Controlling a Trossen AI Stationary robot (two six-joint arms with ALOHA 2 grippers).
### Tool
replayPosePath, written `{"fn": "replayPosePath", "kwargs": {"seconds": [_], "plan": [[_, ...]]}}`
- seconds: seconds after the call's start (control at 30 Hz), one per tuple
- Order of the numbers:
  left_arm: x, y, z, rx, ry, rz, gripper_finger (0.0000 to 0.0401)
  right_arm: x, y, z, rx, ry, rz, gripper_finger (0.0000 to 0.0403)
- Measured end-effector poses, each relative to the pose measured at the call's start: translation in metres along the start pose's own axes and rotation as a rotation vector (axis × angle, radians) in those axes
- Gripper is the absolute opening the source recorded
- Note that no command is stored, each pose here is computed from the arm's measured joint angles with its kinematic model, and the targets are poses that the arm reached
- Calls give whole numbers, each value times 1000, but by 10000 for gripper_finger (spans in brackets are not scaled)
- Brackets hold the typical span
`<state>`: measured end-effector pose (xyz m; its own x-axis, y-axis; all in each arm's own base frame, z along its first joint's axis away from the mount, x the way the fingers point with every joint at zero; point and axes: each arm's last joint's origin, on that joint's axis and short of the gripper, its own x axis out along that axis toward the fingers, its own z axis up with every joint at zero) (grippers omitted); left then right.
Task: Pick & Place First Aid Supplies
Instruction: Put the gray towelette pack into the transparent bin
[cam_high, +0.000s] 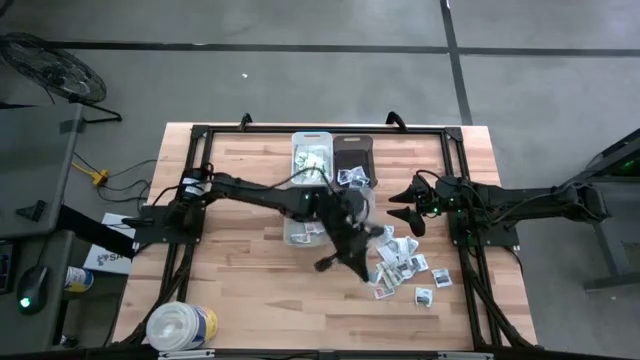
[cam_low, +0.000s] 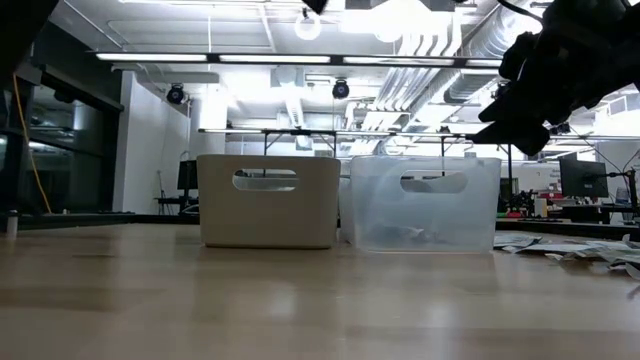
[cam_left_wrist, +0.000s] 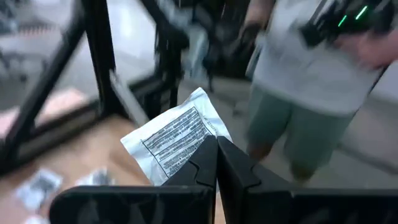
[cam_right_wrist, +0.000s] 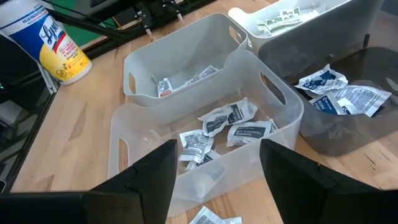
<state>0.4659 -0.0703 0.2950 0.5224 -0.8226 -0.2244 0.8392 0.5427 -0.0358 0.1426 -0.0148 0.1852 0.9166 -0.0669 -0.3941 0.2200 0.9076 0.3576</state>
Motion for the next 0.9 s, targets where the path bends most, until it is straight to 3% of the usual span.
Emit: {"fn": "replayPosePath", "kwargs": {"seconds": [0.2, 0.37, 0.9], "plan": [[-24, 16, 33, 53, -270, -27, 0, 0, 0, 0, -53, 0, -1, 222], [-45, 24, 49, 98, -412, 35, 0, 0, 0, 0, -100, 0, -1, 222], [-63, 37, 52, 110, -498, 241, 0, 0, 0, 0, -98, 0, -1, 222]]}}
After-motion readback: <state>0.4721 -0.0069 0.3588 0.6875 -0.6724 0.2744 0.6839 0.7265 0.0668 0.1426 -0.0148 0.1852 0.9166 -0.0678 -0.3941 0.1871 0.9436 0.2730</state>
